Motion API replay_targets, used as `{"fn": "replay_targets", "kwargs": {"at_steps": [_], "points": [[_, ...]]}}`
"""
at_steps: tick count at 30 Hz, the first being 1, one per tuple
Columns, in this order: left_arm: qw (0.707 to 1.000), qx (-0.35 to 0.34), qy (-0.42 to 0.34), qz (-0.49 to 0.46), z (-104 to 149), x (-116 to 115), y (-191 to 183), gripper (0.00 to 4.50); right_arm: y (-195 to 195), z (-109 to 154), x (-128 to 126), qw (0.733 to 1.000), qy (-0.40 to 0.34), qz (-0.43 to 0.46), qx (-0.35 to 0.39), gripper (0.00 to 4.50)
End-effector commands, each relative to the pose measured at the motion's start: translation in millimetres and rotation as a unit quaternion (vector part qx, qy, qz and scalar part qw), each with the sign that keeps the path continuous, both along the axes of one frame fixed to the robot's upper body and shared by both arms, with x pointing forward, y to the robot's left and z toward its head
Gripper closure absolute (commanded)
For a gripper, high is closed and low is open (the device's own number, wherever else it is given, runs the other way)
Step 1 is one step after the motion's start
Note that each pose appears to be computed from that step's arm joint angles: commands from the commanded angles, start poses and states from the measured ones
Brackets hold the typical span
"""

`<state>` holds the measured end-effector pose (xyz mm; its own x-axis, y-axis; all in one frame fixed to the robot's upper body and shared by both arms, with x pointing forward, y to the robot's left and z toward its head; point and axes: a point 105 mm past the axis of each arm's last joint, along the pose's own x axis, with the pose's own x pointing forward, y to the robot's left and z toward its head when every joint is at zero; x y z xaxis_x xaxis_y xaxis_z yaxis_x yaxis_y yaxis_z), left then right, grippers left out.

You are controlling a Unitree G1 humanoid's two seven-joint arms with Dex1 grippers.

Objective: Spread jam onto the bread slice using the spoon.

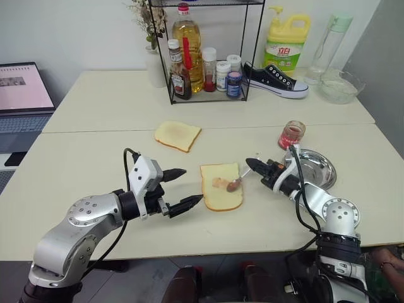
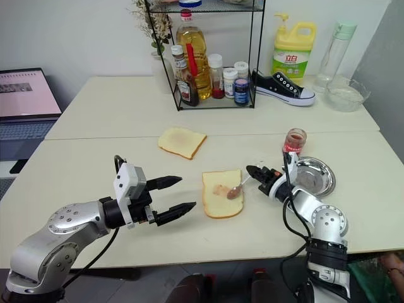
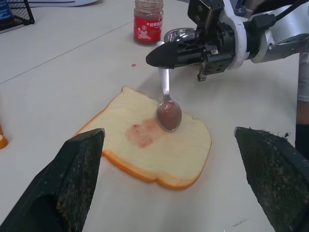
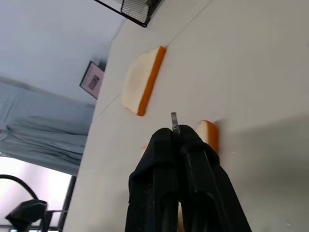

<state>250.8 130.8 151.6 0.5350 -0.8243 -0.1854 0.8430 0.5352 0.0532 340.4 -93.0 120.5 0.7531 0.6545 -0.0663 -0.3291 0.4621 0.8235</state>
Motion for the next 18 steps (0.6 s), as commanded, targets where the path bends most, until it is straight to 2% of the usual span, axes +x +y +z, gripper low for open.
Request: {"fn": "replay_targets", "kwargs": {"at_steps": [1, 7, 18], "points": [[1.000, -0.007, -0.018, -0.006, 9, -1, -3, 0.00, 38, 25, 7, 0.998, -0.029, 0.032, 0.038, 4.47], [1.000, -0.004, -0.016, -0.005, 9, -4, -2, 0.00, 51, 9, 4, 0.998, -0.016, 0.051, 0.025, 4.47], [1.000, -0.002, -0.011, -0.007, 8, -5, -2, 0.00, 5, -3, -1, 1.000, -0.006, 0.023, -0.012, 4.47]]}}
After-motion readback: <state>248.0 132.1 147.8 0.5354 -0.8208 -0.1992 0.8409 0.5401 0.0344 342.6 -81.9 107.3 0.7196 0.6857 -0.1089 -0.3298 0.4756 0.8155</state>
